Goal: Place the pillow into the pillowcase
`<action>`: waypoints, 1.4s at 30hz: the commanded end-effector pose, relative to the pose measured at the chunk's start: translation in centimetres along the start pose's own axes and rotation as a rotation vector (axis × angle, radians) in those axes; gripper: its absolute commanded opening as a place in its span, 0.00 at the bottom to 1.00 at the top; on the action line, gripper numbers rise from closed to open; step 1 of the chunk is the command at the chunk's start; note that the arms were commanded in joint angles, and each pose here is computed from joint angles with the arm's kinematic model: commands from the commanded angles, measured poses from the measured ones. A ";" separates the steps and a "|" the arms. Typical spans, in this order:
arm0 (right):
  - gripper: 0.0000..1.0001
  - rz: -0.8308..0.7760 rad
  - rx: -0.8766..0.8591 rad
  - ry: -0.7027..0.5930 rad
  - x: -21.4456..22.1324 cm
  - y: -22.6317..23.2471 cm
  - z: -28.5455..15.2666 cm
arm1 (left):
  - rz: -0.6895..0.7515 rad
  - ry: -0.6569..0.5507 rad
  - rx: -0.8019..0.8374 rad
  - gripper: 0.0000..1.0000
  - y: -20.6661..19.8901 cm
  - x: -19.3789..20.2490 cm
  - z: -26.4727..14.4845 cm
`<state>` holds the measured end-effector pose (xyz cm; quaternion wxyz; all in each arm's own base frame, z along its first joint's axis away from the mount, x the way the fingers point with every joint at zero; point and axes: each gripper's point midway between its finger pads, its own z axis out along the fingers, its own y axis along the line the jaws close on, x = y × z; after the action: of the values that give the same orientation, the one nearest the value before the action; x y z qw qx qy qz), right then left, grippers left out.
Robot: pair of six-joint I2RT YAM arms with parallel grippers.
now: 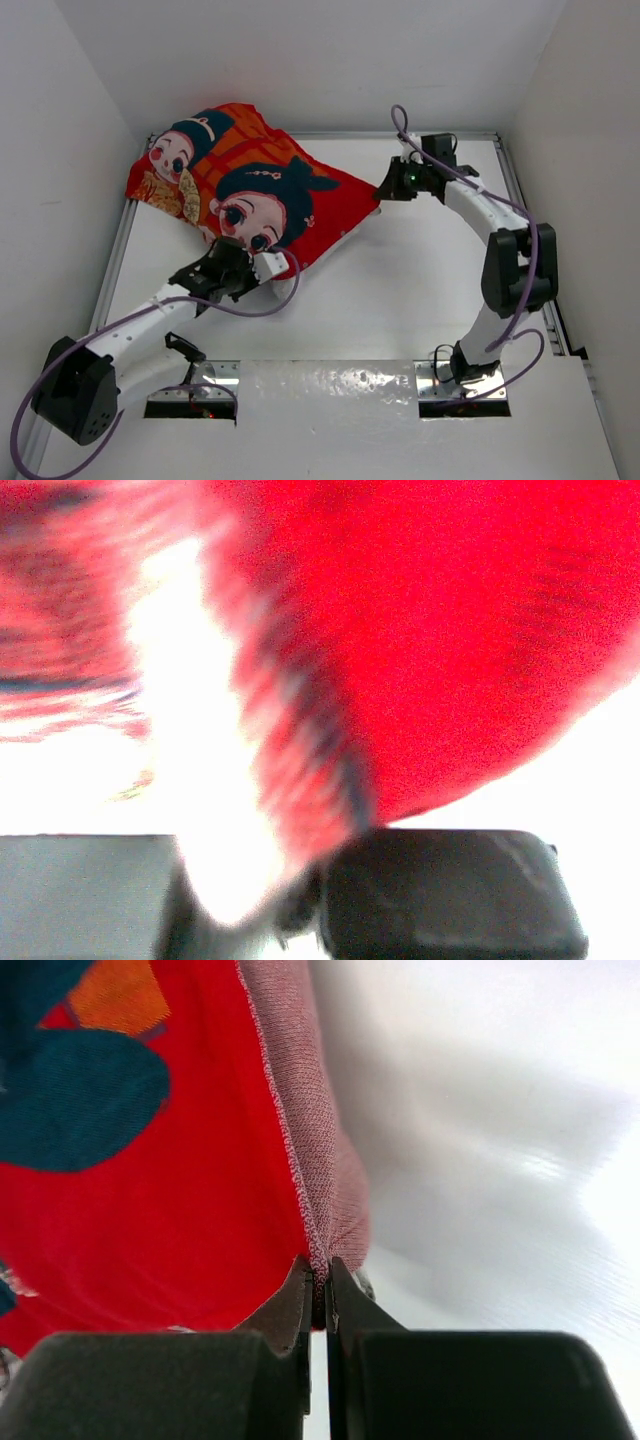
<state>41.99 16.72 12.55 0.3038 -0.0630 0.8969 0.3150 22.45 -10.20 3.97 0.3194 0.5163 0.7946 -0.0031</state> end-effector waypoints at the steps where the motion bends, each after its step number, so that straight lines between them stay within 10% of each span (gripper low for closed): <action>1: 0.00 -0.131 0.015 -0.194 -6.3 3.7 -5.4 | -0.076 -0.142 -0.116 0.00 5.0 -6.0 -4.7; 17: 0.00 -0.385 -0.010 -1.291 -27.2 25.6 -42.9 | -0.027 -0.724 -0.997 0.00 27.8 -29.4 -46.0; 23: 0.00 -0.342 -0.027 -1.326 -25.5 25.8 -44.4 | 0.052 -0.691 -1.038 0.00 29.0 -29.9 -43.7; 27: 0.00 -0.349 -0.069 -1.431 -24.7 28.1 -49.0 | 0.039 -0.860 -1.176 0.00 30.1 -32.6 -51.0; 31: 0.00 -0.171 0.136 -1.170 -22.6 17.7 -36.4 | 0.063 -0.635 -0.979 0.00 30.1 -30.3 -37.6; 33: 0.00 -0.245 0.064 -1.316 -25.0 23.3 -44.0 | 0.026 -0.682 -1.072 0.00 34.3 -33.7 -37.8; 36: 0.00 -0.324 -0.045 -1.597 -28.5 28.9 -52.5 | 0.085 -1.145 -1.462 0.00 31.5 -36.1 -59.3; 37: 0.00 -0.330 -0.018 -1.618 -26.7 29.3 -54.5 | 0.082 -1.037 -1.348 0.00 33.2 -36.9 -53.2; 38: 0.00 -0.257 0.097 -1.403 -27.1 23.8 -46.0 | 0.033 -1.008 -1.261 0.00 32.7 -35.9 -50.0; 42: 0.00 -0.199 0.137 -1.433 -23.3 21.0 -45.2 | 0.046 -0.893 -1.168 0.00 33.8 -36.2 -42.8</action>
<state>37.20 6.86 58.41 0.7768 0.0696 0.5922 0.2024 41.80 -11.34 57.60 0.7381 0.3220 0.5551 0.2082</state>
